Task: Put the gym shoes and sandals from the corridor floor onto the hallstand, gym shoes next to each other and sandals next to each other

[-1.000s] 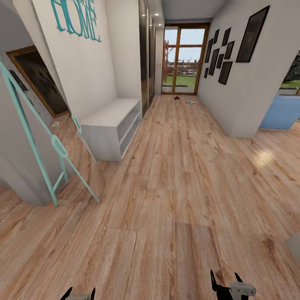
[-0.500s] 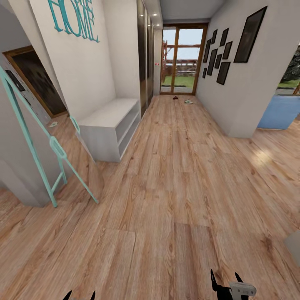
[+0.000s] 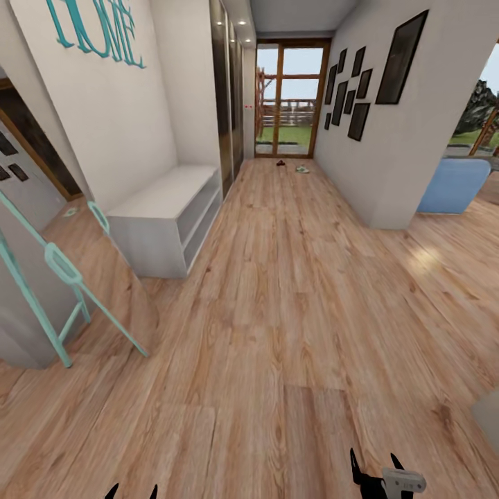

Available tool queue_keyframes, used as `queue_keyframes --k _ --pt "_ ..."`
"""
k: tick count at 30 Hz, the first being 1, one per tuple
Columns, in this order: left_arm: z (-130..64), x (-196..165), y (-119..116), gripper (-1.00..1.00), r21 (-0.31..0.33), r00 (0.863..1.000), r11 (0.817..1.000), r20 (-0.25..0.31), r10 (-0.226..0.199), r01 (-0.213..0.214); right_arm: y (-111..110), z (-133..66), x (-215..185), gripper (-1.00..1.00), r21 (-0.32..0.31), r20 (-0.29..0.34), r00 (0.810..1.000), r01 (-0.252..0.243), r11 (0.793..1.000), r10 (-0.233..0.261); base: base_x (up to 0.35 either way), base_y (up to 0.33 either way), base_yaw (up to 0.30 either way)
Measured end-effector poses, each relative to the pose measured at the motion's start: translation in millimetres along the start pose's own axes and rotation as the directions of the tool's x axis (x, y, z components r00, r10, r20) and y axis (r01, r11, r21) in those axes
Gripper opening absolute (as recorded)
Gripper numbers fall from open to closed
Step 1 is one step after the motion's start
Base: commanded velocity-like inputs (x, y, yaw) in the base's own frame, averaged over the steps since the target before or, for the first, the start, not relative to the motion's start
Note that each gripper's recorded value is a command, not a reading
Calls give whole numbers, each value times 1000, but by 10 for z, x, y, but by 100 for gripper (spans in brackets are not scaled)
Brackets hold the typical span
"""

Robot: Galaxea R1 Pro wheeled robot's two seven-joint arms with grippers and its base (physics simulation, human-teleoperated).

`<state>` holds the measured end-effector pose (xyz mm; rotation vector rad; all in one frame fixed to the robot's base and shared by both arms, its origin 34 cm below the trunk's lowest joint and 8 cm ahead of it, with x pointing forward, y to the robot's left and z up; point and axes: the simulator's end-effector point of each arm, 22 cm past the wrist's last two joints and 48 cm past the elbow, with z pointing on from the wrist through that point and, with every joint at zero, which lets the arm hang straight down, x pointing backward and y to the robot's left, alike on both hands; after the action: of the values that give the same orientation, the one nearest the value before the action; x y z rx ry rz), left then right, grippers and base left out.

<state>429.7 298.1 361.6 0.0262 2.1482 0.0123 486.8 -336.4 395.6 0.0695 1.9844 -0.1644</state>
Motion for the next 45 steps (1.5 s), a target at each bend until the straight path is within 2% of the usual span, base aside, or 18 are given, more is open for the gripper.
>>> queue_keyframes --k 16,45 --pt "-1 -17 89 100 -29 1000 999 7 -15 15 3 0 -3 100 0 1 1000 0 1000 0 337 0 -1" --pt "2 -23 48 100 -25 1000 999 10 -19 20 7 0 -3 100 -1 1 1000 0 1000 0 338 -6 0"
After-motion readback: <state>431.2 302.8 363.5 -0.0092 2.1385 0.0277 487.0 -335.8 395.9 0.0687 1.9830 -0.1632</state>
